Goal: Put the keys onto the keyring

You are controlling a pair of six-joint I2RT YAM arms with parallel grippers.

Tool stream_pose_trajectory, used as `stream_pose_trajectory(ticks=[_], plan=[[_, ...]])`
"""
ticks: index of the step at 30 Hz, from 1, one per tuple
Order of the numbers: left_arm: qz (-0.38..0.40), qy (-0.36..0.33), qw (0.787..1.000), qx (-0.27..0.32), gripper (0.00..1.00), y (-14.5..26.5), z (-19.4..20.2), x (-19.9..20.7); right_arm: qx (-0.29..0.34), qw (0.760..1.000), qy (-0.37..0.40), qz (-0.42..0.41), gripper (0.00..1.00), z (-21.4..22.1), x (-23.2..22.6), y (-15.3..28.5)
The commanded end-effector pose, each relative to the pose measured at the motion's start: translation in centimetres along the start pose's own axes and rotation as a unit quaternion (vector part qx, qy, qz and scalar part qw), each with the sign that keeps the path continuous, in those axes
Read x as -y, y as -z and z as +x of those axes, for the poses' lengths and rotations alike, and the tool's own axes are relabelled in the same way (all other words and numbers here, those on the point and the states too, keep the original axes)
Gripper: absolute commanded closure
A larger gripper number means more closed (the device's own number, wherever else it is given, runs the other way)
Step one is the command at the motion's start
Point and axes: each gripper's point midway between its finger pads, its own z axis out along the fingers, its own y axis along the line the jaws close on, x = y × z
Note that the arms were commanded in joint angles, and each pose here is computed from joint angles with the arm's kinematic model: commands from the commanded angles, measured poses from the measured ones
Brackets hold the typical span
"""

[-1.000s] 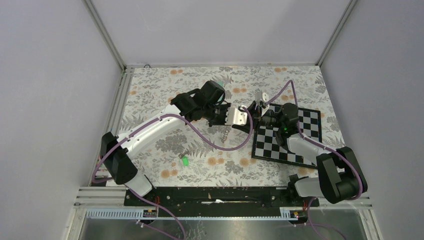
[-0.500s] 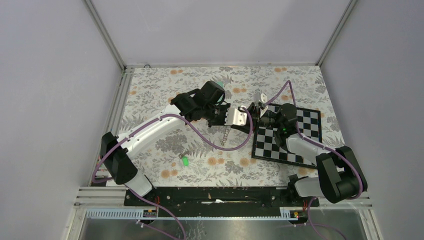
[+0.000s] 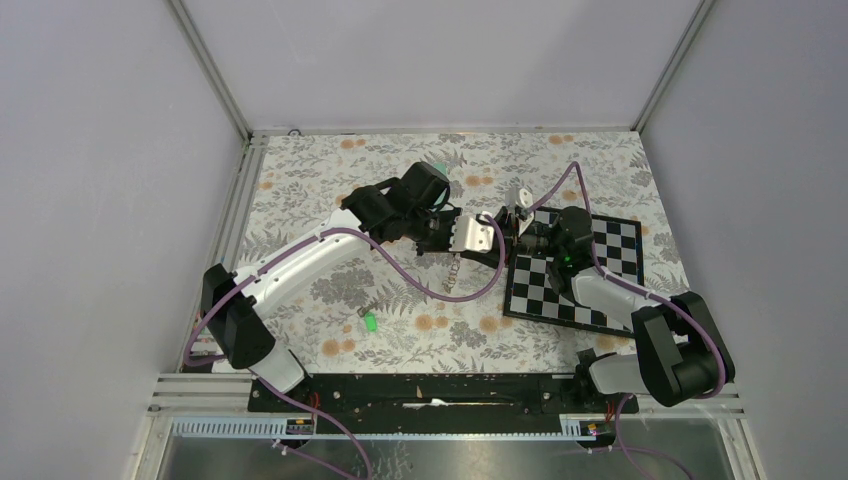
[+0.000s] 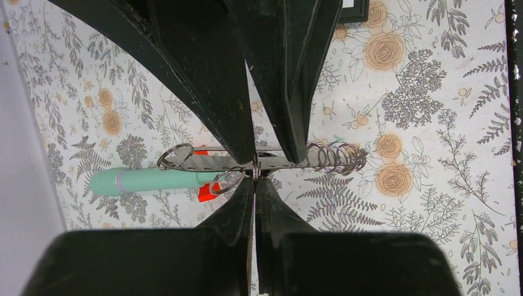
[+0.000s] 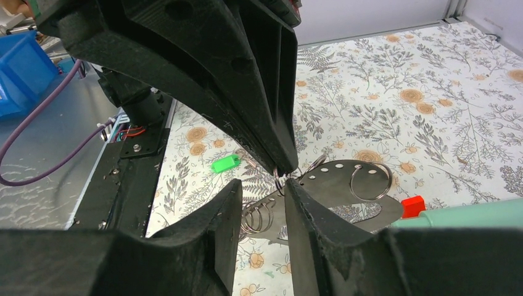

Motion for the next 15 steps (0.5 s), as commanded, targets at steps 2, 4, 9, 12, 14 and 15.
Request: stream_pose_trajectory(ticks=[2,4,9,12,14,15], plan=[[-0.018,-0.014,0.999,0.047,1.0,1.26,-2.79,-0.96,0.008,0.999,0.031,-0.011,0.63,-1.08,-0.1,-0.49],[-0.013,-0.011,0.999,0.05,1.0,1.12,-2.9,-0.85,0.009,0.999,0.03,-0.01,0.65,-1.1,-0.09,-0.58],[-0.006,-0.006,0.998,0.06,1.0,1.05,-3.34,-0.75,0.008,1.0,0.027,-0.008,0.72,-0.96,0.01,-0.68],[-0.008,-0.005,0.998,0.061,1.0,1.16,-3.36,-0.82,0.008,1.0,0.027,-0.008,0.76,-0.97,-0.02,-0.67],[-0.007,-0.003,0.998,0.062,1.0,1.19,-3.39,-0.78,0.008,1.0,0.028,-0.007,0.78,-0.99,0.06,-0.69],[-0.007,-0.003,0.998,0.063,1.0,1.18,-3.44,-0.76,0.008,1.0,0.028,-0.007,0.79,-0.98,0.06,-0.72]])
